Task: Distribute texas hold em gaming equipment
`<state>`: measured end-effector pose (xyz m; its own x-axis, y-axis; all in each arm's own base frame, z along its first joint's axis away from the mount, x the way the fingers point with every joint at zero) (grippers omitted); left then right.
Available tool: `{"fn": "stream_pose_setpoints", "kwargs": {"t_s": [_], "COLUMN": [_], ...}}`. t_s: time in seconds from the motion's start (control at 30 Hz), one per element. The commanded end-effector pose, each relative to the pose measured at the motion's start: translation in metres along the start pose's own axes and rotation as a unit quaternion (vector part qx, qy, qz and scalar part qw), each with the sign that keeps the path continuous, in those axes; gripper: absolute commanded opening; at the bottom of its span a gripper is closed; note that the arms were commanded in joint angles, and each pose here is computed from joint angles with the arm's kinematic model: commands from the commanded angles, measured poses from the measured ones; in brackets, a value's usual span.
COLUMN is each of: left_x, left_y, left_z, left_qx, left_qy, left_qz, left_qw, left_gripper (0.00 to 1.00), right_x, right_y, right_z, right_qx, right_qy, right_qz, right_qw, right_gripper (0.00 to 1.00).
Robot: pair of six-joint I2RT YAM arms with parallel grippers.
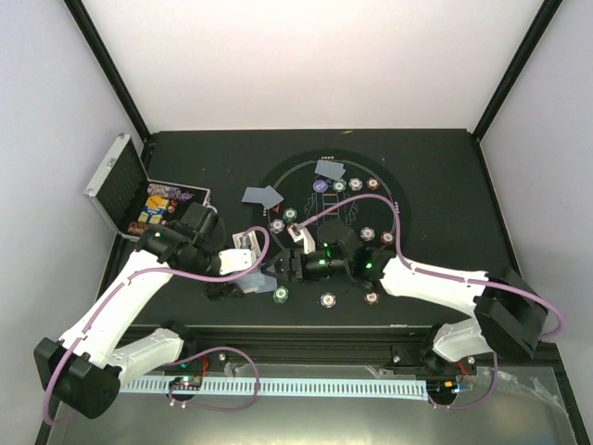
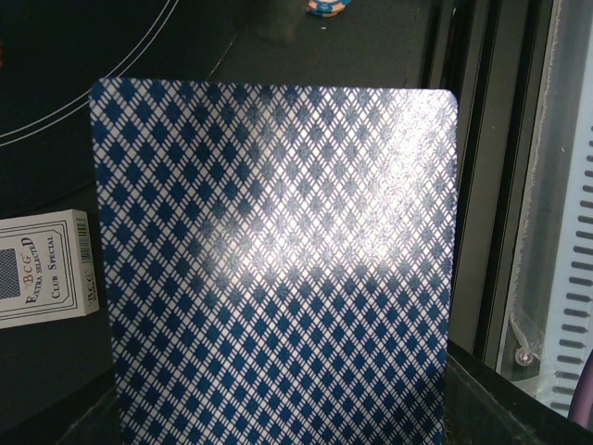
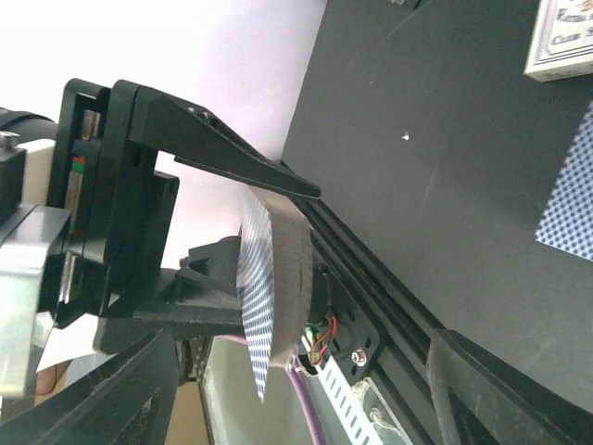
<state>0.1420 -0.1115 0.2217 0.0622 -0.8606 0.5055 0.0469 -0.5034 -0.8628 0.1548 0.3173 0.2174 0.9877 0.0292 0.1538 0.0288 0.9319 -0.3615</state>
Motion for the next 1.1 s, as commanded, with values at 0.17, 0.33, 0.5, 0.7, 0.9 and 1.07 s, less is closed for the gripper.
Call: {"fn": "stream_pose_setpoints", "kwargs": {"t_s": [0.17,0.33,0.5,0.7,0.9,1.07], "left_x": [0.01,0.01,0.01,0.01,0.01,0.011], "left_y": [-0.011,-0.011,-0.011,-0.01,-0.01,-0.012], "left_z": [0.0,0.0,0.0,0.0,0.0,0.0], "left_qx": [0.005,0.005,0.004,0.004,0.005,0.006], "left_qy": [0.007,0.008,0.009,0.009,0.011,0.012], "left_qz": [-0.024,-0.024,-0.022,-0.022,-0.022,-0.024], "left_qw": [1.0,1.0,1.0,1.0,1.0,1.0], "left_gripper": [0.02,0.02,0.01,0.02,0.02,0.02], "right_x": [0.0,0.0,0.001,-0.001,-0.006,-0.007], "right_y": [0.029,0.047,0.065,0.074,0.073,0.066], "right_z": [0.019,0.018,0.017,0.006,-0.01,-0.022], "right_qx": [0.043,0.044,0.055,0.048,0.031,0.018], "right_qy": [-0.007,-0.007,-0.006,0.004,0.01,0.017], "right_qz": [0.022,0.05,0.077,0.089,0.094,0.083], "right_qw": [0.999,0.998,0.996,0.995,0.995,0.996], "right_gripper": [0.72,0.71,0.7,0.68,0.63,0.61]}}
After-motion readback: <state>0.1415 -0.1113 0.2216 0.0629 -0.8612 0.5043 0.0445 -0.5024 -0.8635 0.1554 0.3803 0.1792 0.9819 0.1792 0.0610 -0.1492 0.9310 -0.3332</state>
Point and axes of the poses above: each gripper's point midway between its finger pads, its own y axis out along the fingers, its own z axis along the line the jaws close on, x = y × z, the point moved 7 cm from there along -y, back along the fingers, and after that the axes turned 9 degrees about y, right-handed, at the moved point
